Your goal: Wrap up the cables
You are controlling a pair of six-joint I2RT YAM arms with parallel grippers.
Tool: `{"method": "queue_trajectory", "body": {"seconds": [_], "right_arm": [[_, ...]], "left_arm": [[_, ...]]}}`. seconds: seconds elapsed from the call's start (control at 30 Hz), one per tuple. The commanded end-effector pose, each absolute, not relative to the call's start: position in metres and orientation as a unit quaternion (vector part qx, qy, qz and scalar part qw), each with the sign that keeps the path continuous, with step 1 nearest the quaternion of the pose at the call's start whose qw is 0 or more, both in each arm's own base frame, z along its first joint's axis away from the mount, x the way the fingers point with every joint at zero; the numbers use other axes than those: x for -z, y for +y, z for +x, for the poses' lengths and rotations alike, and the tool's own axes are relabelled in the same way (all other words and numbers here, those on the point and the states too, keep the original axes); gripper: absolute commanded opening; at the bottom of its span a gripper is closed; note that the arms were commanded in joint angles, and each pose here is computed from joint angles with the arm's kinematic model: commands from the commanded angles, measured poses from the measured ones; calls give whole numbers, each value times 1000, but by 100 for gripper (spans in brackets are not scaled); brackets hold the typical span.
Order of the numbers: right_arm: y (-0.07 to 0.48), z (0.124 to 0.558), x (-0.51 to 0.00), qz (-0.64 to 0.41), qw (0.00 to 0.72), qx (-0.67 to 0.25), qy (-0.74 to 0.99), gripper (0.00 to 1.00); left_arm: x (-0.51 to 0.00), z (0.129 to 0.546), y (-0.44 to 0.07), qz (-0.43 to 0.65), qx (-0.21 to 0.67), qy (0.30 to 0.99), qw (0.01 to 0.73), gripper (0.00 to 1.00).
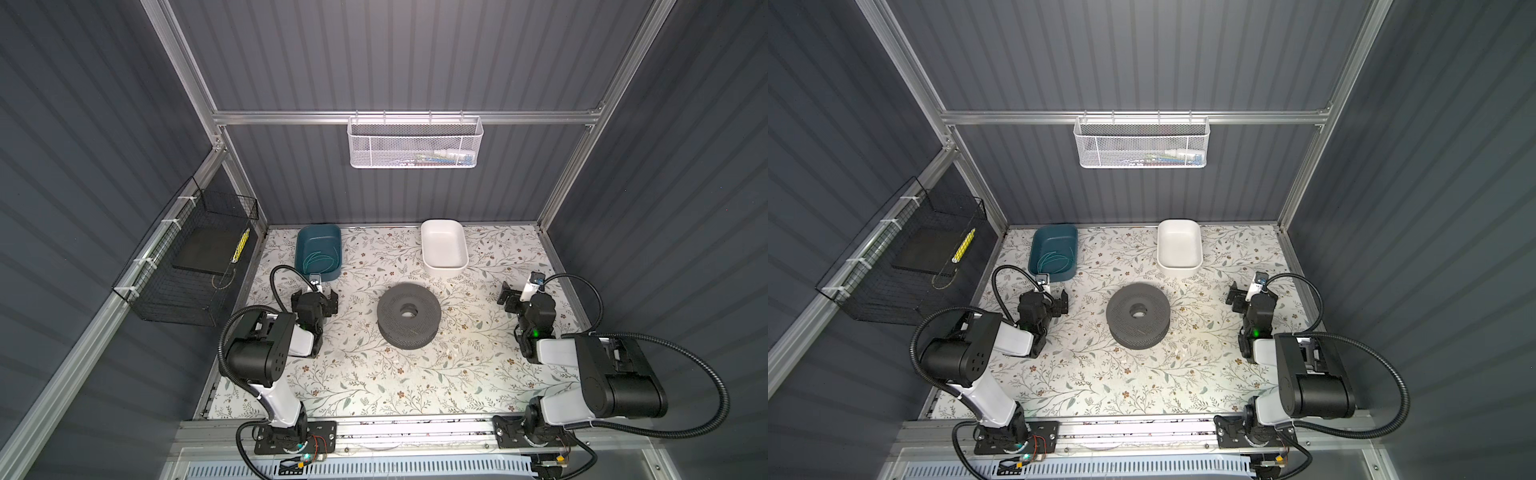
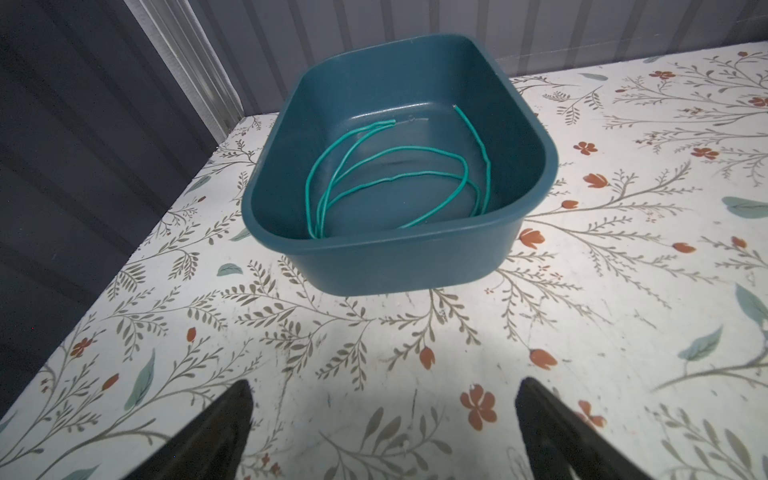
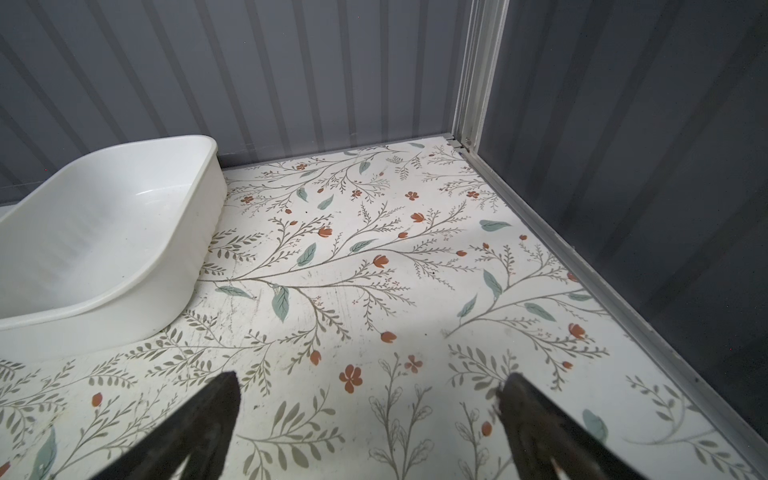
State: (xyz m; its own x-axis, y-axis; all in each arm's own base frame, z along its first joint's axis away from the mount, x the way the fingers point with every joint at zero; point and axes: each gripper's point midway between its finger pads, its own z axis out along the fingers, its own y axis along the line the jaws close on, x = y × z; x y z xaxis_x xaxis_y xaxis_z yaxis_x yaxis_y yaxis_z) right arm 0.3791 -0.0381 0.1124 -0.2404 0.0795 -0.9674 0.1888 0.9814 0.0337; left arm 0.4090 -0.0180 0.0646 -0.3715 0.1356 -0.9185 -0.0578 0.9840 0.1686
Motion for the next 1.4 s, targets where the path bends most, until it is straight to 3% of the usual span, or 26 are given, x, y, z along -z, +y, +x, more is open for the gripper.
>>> {"method": "queue_trajectory", "body": {"seconds": [0.0, 1.37], "right_arm": [[-39, 382, -121, 89, 620, 43, 779, 99], [-39, 382, -121, 89, 619, 43, 779, 99]], "left_arm": [[-70, 411, -17, 16, -80, 820, 566, 100], [-63, 419, -10, 9, -40, 838, 543, 99]]}}
